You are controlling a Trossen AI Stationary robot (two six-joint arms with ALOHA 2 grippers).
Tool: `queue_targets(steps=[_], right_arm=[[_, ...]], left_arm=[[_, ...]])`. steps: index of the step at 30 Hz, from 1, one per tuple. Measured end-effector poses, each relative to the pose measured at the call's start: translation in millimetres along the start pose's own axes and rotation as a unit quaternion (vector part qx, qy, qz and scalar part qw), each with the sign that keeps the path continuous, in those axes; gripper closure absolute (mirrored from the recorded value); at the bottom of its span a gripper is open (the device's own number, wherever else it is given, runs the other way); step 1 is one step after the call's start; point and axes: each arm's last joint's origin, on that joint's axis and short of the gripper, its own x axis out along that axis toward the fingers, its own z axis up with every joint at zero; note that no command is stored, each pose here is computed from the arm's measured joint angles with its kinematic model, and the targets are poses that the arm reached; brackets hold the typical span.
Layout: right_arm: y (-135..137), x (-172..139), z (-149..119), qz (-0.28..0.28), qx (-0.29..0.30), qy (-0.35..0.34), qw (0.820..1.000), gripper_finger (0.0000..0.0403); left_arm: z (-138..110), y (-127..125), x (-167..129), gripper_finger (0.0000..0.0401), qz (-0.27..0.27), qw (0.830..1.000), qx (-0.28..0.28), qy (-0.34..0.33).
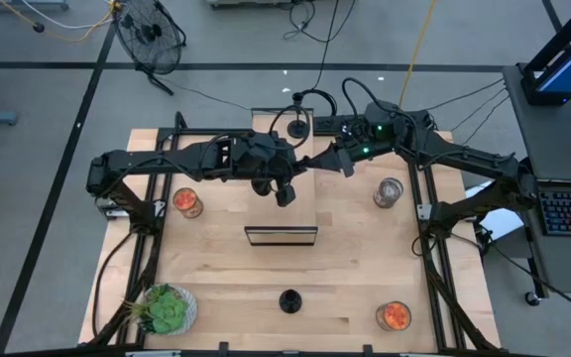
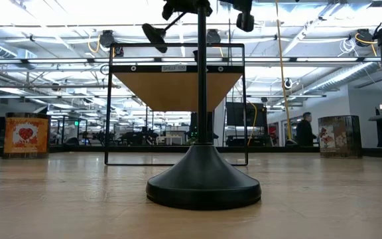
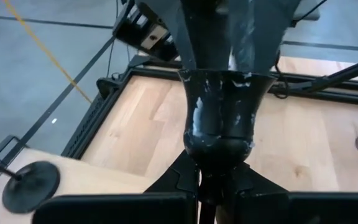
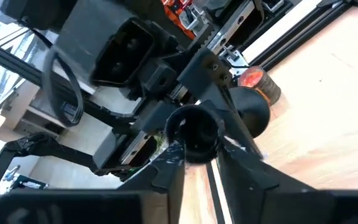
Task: Pick & Place candle stick holders
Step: Put the top black candle holder on the shelf
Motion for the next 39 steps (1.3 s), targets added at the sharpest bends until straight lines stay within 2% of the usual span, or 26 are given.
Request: queue_targets(steps=[5,8,10,14,20,26,30,33,39], right_arm=[[2.4,-6.1,1.4,0.012,-0.008,0.000,1.000,0.0281],[3.8,-11.6,3.9,0.007,-0.021,-0.015,1.000,0.0276],[4.8,-14.9,5.0,0.006,-0.030,-0.021,0.999,0.0277],[8.1,-22.6,6.2,0.005,-0.078,-0.029,0.997,0.0287],[10.0,-31.3,5.2,-0.013,-0.175,-0.032,0.984,0.0318],[5.9,-41.3,-2.0,-0.113,-0.214,-0.027,0.970,0.0390],[6.5,-50.0,-6.0,-0.166,-0.229,-0.028,0.959,0.0395],[8.0,-54.4,-7.4,-0.182,-0.244,-0.028,0.952,0.0401],[13.8,-61.8,-8.7,-0.179,-0.260,-0.033,0.948,0.0402]], left_arm=[[-3.0,6.4,-5.9,0.0383,0.053,0.998,-0.001,0.020],[-3.0,11.3,-18.1,0.0383,0.085,0.996,-0.007,0.030],[1.3,16.1,-24.2,0.0383,0.107,0.994,-0.019,0.014],[8.7,29.0,-40.0,0.0383,0.159,0.986,-0.039,-0.015],[19.7,51.2,-52.4,0.0383,0.192,0.977,-0.070,-0.067],[29.0,74.8,-55.5,0.0383,0.157,0.977,-0.085,-0.117],[28.4,87.8,-48.0,0.0383,0.119,0.976,-0.073,-0.168],[19.5,96.1,-37.7,0.0383,0.093,0.972,-0.072,-0.201],[-11.4,116.5,-17.8,0.0383,0.084,0.961,-0.075,-0.253]])
